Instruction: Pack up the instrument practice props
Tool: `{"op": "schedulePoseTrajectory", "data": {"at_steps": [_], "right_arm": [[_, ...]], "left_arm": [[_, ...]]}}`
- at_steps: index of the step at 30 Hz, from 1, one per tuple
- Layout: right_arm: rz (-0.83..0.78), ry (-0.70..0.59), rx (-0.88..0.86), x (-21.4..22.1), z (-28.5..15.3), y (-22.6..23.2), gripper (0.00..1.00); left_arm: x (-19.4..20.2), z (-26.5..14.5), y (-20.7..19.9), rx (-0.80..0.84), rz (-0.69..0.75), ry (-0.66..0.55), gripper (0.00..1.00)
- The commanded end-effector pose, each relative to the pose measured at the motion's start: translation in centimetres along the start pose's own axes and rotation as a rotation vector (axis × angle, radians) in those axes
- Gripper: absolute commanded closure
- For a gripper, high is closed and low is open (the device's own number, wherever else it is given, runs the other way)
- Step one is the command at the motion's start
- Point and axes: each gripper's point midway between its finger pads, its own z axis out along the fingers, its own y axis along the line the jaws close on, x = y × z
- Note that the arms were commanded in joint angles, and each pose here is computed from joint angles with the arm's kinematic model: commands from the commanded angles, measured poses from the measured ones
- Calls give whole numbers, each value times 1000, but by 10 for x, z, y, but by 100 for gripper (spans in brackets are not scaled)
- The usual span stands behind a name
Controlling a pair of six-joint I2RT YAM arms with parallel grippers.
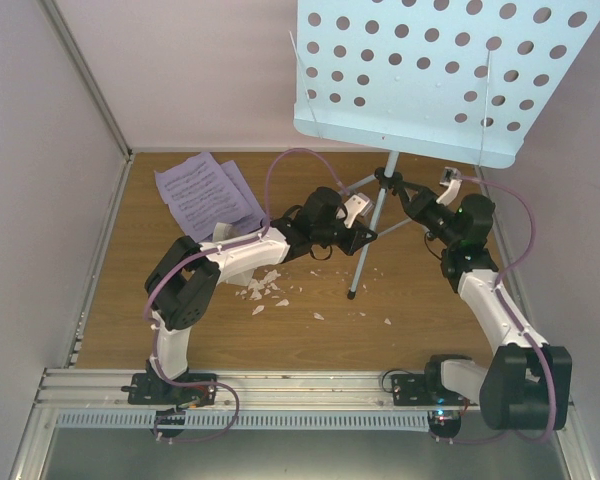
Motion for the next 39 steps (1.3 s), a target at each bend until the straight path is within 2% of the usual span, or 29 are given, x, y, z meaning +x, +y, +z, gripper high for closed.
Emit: {"op": "schedulePoseTrajectory", "data": {"at_steps": [1,5,9,11,23,33,35,37,38,39], "right_arm": [[-152,12,-46,3,6,15,84],[-235,21,-34,7,8,14,85],[-347,21,-7,9,7,13,95],[-424,20,-7,12,5,15,97],[-949,-25,115,33,-7,26,94],[-1167,7,258,36,-2,13,92],[-1159,-20,303,27,-5,12,88],[-1141,-67,302,21,-11,18,79],[-1118,-104,290,17,-17,25,71],[-1085,-135,280,14,-22,30,58]], "left_arm": [[-6,0,5,-29,-36,-14,100],[-8,-1,5,-32,-36,-16,100],[-10,-3,3,-31,-32,-21,100],[-11,-4,3,-35,-33,-23,100],[-13,-13,8,-86,-54,-17,100],[-21,-24,5,-106,-52,-32,100],[-21,-25,5,-110,-49,-33,100],[-21,-26,5,-110,-47,-34,100],[-22,-26,5,-110,-47,-35,100],[-21,-25,5,-109,-48,-33,100]]}}
